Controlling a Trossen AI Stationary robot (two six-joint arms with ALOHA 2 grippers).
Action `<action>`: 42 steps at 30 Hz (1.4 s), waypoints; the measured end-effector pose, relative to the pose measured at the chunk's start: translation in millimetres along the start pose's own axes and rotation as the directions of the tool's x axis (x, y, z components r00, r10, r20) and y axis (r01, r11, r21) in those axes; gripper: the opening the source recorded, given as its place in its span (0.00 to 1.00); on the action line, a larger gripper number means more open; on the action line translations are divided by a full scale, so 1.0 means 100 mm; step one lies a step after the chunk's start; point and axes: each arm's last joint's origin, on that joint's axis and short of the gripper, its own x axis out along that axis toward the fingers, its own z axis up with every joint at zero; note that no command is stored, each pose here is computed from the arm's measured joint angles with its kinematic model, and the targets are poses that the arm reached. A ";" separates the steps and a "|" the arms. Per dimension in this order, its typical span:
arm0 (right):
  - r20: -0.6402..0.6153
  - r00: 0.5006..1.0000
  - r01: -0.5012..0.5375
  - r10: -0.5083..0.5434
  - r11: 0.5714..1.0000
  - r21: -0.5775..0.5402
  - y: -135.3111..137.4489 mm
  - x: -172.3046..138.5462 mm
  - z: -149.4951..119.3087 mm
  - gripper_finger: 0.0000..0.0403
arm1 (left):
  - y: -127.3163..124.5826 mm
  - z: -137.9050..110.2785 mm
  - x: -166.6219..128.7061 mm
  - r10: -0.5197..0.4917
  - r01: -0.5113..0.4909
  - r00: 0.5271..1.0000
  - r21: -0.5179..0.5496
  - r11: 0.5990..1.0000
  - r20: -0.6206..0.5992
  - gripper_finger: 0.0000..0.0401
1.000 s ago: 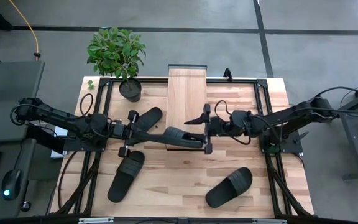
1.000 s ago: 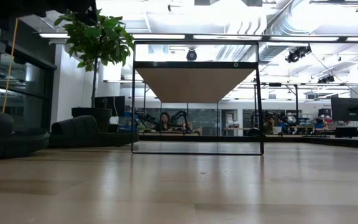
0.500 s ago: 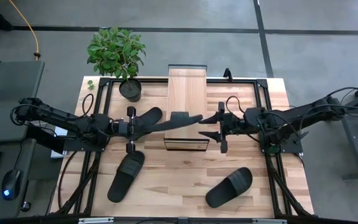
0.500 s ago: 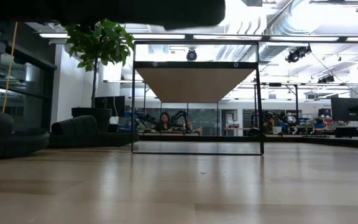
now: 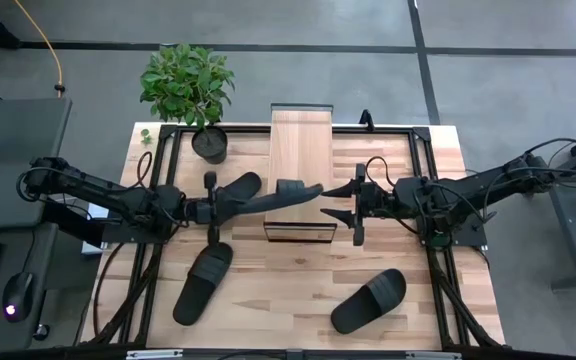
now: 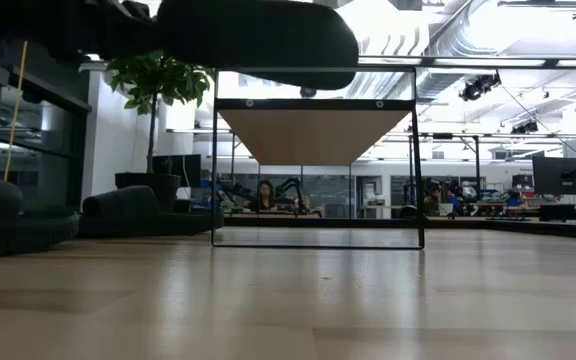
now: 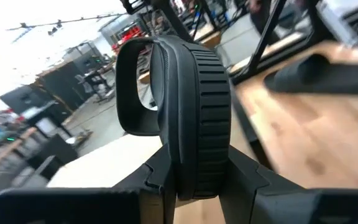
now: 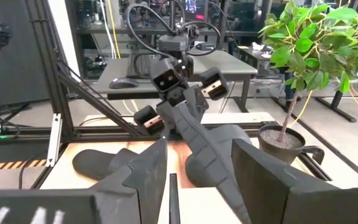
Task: Pick and place slides into the shelf
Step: Put the top right black slipper on the shelf
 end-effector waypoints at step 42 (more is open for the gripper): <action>-0.018 1.000 -0.001 0.001 1.000 -0.004 0.00 0.00 -0.02 0.43 | 0.26 0.00 0.08 0.091 0.042 0.990 0.829 0.558 -0.111 0.20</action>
